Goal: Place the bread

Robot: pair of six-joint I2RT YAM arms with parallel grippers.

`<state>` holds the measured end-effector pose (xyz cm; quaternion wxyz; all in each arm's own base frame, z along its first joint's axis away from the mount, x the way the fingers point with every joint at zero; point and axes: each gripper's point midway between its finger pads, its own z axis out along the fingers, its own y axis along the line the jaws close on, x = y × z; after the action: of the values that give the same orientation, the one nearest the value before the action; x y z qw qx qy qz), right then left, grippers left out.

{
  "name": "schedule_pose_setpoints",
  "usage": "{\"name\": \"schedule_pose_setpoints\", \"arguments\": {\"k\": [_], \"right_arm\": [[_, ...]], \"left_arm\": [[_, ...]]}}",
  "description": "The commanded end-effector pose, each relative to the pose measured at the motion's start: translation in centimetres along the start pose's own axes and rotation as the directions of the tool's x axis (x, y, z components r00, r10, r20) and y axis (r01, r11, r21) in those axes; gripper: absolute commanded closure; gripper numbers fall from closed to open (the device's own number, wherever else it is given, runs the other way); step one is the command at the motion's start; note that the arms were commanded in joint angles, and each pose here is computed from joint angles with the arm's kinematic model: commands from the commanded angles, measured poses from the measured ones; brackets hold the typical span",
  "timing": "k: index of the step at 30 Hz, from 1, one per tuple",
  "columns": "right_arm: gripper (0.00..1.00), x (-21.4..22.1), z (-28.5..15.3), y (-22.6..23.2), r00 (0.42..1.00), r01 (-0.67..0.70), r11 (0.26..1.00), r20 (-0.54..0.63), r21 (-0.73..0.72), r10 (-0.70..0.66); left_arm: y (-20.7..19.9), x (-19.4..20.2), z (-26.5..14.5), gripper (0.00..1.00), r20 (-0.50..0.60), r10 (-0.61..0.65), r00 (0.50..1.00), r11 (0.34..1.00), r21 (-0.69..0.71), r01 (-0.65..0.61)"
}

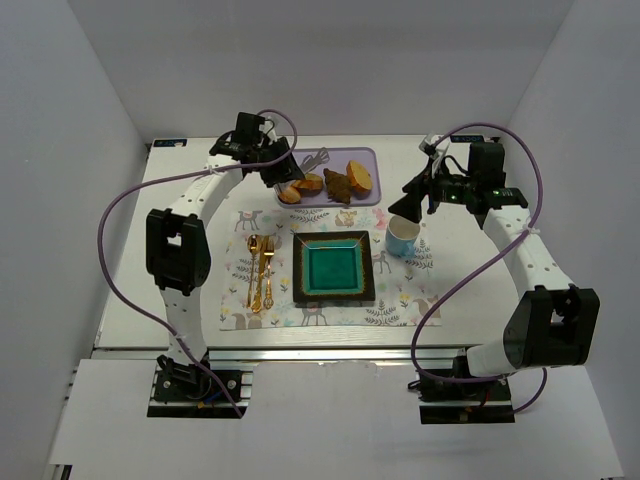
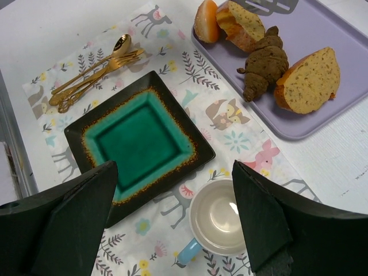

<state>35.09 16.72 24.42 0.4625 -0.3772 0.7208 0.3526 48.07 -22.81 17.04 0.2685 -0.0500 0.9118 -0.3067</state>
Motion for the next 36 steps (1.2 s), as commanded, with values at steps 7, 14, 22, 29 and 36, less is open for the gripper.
{"name": "schedule_pose_setpoints", "arguments": {"k": [7, 14, 22, 29, 36], "right_arm": [[0.15, -0.3, -0.4, 0.3, 1.0, 0.009, 1.0, 0.022, -0.01, -0.009], [0.15, -0.3, -0.4, 0.2, 1.0, 0.003, 1.0, 0.023, -0.012, -0.003], [0.15, 0.0, -0.3, 0.2, 1.0, -0.006, 1.0, 0.02, -0.013, 0.006], [0.15, -0.3, -0.4, 0.3, 1.0, 0.002, 1.0, 0.027, -0.014, -0.001], [0.15, -0.2, -0.5, 0.5, 1.0, 0.0, 1.0, 0.027, -0.014, 0.0]], "left_arm": [[-1.4, -0.4, 0.4, 0.46, 0.001, 0.025, 1.0, 0.999, 0.041, -0.025], [-1.8, 0.2, 1.0, 0.46, -0.027, 0.021, 0.999, 0.997, 0.08, -0.019], [-2.2, 1.2, 1.4, 0.49, -0.061, 0.014, 0.998, 0.993, 0.119, -0.006], [-2.4, 1.0, 1.2, 0.74, -0.05, 0.01, 0.999, 0.992, 0.125, -0.004], [-3.4, 0.3, 0.6, 0.95, -0.029, 0.014, 0.999, 0.988, 0.152, -0.009]]}}
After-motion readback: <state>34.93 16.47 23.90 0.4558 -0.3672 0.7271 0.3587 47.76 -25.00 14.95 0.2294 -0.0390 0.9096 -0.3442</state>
